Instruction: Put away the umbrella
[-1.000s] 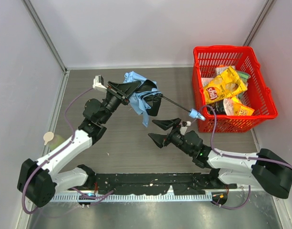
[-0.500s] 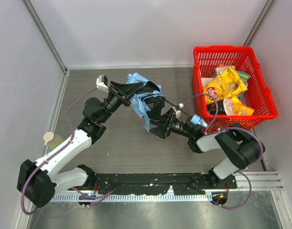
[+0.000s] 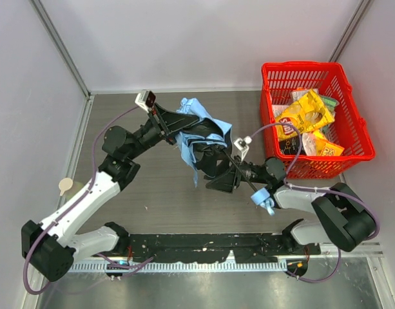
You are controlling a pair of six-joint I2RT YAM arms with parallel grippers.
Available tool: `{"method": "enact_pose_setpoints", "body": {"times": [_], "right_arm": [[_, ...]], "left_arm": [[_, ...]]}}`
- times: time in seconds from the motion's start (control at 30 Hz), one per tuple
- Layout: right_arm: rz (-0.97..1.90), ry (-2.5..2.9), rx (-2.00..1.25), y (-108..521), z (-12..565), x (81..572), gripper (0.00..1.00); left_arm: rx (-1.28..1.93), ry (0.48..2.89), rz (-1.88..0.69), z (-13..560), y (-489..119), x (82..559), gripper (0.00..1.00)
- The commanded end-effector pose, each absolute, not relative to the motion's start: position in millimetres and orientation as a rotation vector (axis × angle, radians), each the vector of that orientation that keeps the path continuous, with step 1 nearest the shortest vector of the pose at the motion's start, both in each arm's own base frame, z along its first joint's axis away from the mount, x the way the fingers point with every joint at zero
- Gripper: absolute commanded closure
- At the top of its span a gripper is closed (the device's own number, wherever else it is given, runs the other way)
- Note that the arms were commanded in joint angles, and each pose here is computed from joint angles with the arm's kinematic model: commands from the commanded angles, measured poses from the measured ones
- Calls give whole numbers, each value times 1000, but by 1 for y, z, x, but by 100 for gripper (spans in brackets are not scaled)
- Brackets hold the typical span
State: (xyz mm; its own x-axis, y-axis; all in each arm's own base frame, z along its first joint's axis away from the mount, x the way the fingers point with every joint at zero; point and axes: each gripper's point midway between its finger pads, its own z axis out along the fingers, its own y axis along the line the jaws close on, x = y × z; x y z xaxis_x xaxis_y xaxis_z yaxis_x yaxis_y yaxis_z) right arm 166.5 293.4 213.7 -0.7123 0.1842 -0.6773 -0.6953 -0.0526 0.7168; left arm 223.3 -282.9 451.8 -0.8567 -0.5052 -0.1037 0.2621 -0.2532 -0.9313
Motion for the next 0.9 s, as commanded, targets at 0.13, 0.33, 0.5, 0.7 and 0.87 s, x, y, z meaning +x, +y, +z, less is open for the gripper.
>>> {"method": "enact_pose_setpoints", "body": {"times": [0.13, 0.33, 0.5, 0.7, 0.87], "right_arm": [[1666, 805, -988, 299, 345, 124, 13], [1732, 692, -1099, 320, 363, 98, 16], [1751, 663, -1129, 324, 364, 86, 18], [1757, 632, -1136, 328, 368, 81, 25], [1762, 619, -1138, 331, 374, 82, 31]], "left_arm": [[-50, 1358, -2300, 523, -266, 170, 100], [-47, 1341, -2313, 527, -262, 165, 100], [-31, 1338, -2317, 529, -263, 163, 100], [-24, 1331, -2328, 530, -265, 164, 100], [-24, 1324, -2333, 530, -266, 165, 100]]}}
